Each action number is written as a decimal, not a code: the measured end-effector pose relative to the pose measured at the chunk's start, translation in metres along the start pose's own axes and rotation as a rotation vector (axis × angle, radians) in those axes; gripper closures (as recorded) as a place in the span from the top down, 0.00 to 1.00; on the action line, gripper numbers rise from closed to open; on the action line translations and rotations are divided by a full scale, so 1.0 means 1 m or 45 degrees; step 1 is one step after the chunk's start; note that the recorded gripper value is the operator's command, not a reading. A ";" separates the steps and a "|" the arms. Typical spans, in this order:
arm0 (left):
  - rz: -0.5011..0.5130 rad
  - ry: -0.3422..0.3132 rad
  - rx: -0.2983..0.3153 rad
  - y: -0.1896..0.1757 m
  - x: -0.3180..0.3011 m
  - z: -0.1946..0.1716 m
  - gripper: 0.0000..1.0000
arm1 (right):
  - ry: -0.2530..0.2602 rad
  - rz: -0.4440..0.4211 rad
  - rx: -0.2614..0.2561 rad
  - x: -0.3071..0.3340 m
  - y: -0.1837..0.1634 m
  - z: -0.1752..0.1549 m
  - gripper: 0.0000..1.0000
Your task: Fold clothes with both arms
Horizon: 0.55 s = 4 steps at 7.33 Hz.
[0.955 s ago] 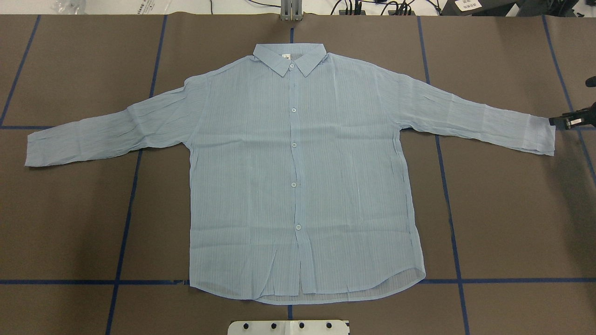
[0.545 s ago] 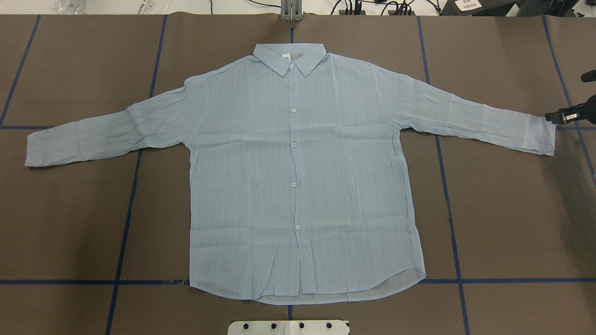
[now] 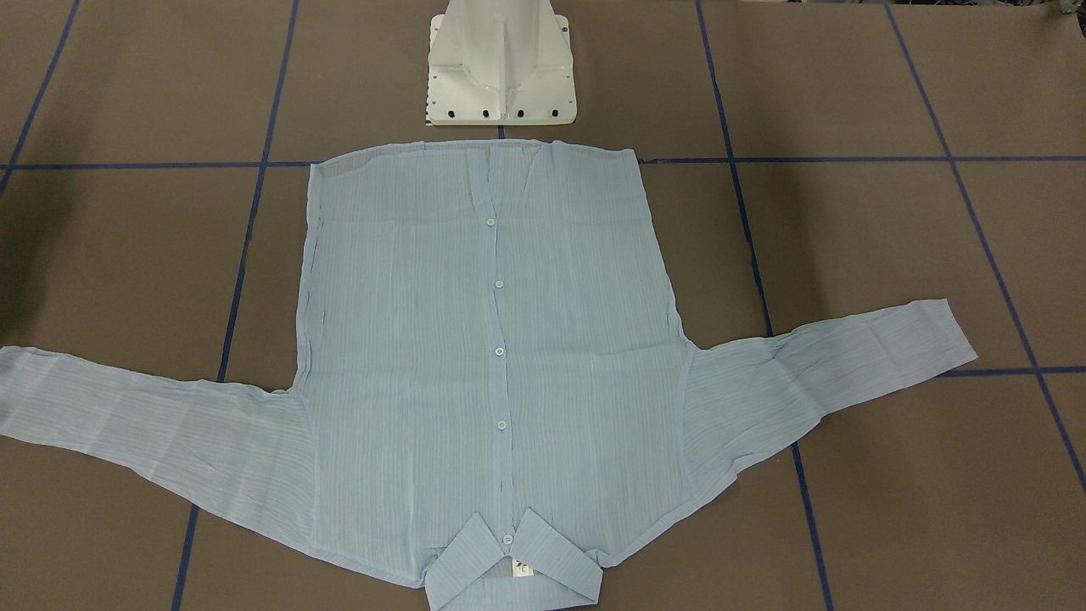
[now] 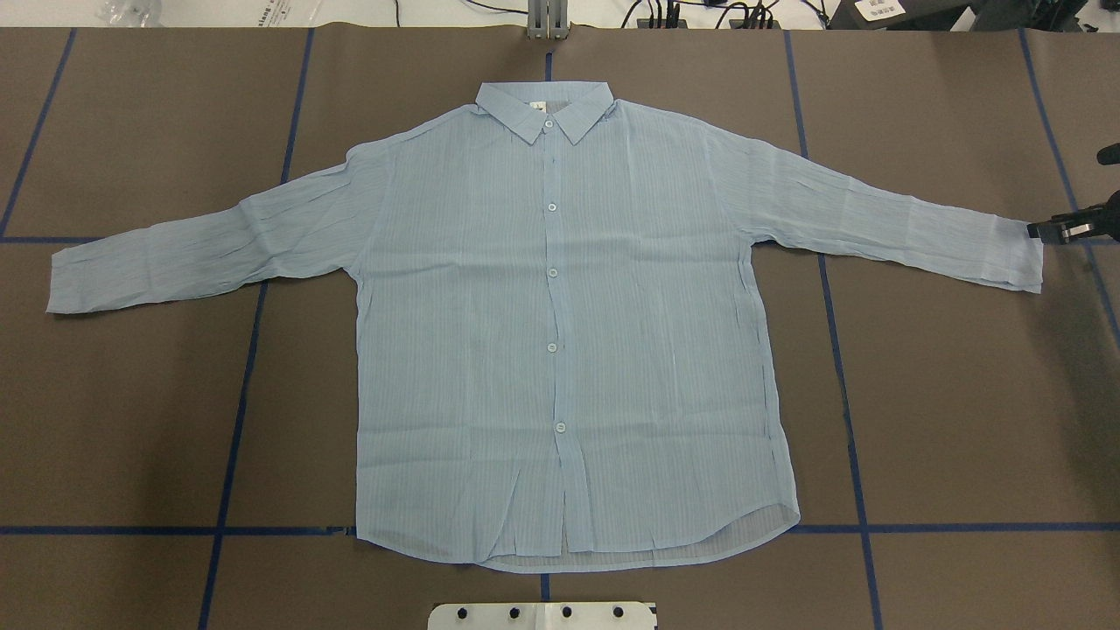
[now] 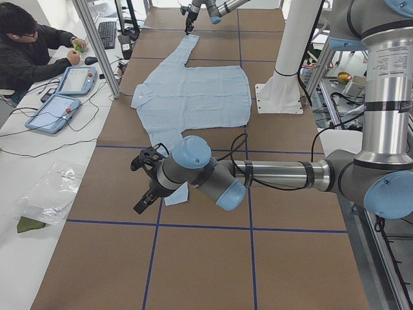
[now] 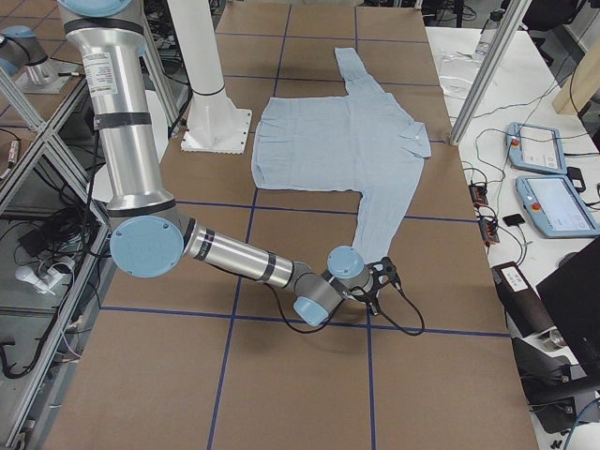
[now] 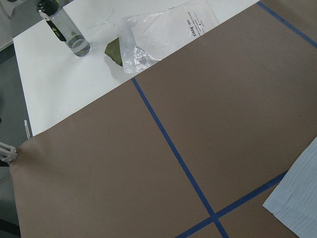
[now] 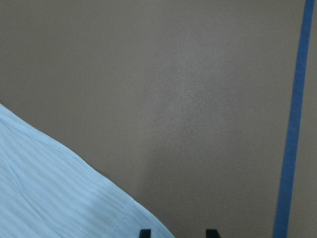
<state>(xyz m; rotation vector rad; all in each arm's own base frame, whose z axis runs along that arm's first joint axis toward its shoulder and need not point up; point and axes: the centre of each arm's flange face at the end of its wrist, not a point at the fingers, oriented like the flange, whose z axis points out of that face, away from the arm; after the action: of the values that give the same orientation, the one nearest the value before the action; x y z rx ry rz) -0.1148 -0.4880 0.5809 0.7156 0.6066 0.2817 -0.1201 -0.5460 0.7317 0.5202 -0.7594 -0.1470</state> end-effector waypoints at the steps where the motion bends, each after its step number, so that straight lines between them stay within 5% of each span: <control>1: -0.001 0.000 -0.001 0.000 0.000 0.000 1.00 | -0.002 -0.001 0.001 0.000 0.001 0.000 0.05; 4: -0.001 0.000 -0.001 0.000 0.000 0.000 1.00 | -0.001 0.018 0.002 0.001 0.002 -0.001 0.00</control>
<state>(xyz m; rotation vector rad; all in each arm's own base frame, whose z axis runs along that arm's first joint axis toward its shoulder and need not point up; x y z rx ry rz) -0.1148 -0.4880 0.5813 0.7145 0.6069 0.2811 -0.1190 -0.5438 0.7326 0.5162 -0.7638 -0.1336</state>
